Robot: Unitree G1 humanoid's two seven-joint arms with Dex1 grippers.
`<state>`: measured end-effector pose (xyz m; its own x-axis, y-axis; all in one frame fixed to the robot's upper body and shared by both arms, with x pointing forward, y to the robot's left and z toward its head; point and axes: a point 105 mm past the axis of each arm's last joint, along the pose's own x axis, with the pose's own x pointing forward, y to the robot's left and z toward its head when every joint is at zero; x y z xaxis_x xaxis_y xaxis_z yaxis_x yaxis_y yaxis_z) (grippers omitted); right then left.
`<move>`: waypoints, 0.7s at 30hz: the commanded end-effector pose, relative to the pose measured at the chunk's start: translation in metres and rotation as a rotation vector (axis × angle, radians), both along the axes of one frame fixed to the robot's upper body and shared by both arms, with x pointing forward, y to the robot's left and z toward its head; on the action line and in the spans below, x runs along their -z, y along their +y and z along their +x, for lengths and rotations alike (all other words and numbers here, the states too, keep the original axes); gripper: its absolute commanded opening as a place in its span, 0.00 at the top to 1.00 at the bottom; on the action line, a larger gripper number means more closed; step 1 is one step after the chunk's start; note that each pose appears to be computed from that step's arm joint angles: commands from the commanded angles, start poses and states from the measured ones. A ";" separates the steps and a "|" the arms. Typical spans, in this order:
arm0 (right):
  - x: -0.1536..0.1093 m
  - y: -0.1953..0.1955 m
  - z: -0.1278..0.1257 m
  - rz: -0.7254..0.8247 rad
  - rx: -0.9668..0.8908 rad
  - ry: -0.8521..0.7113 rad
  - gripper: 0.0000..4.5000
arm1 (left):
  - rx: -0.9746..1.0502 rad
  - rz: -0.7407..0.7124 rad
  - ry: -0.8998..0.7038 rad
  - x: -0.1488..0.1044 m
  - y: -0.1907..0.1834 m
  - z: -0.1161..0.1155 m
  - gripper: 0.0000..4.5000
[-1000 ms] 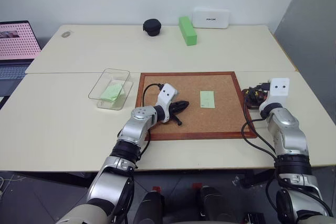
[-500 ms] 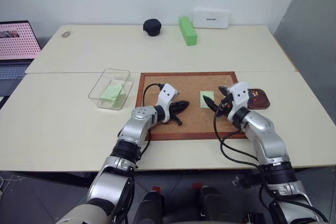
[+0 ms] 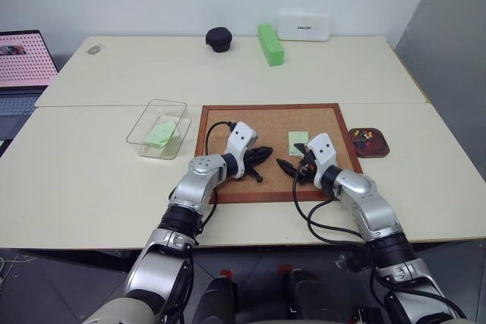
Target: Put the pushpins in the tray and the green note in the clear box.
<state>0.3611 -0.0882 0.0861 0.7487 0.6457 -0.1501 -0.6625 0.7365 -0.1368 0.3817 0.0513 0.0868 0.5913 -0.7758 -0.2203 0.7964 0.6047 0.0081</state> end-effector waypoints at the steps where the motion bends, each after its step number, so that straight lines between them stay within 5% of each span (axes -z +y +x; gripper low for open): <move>1: -0.014 0.000 0.005 0.028 0.013 -0.035 0.24 | 0.005 0.011 0.010 0.004 -0.001 -0.003 1.00; 17: -0.014 -0.012 0.012 0.047 0.078 -0.022 0.99 | 0.009 0.004 0.005 0.001 -0.005 -0.001 1.00; 21: -0.014 -0.011 0.013 0.043 0.077 -0.023 1.00 | 0.007 0.005 0.006 0.002 -0.005 0.000 1.00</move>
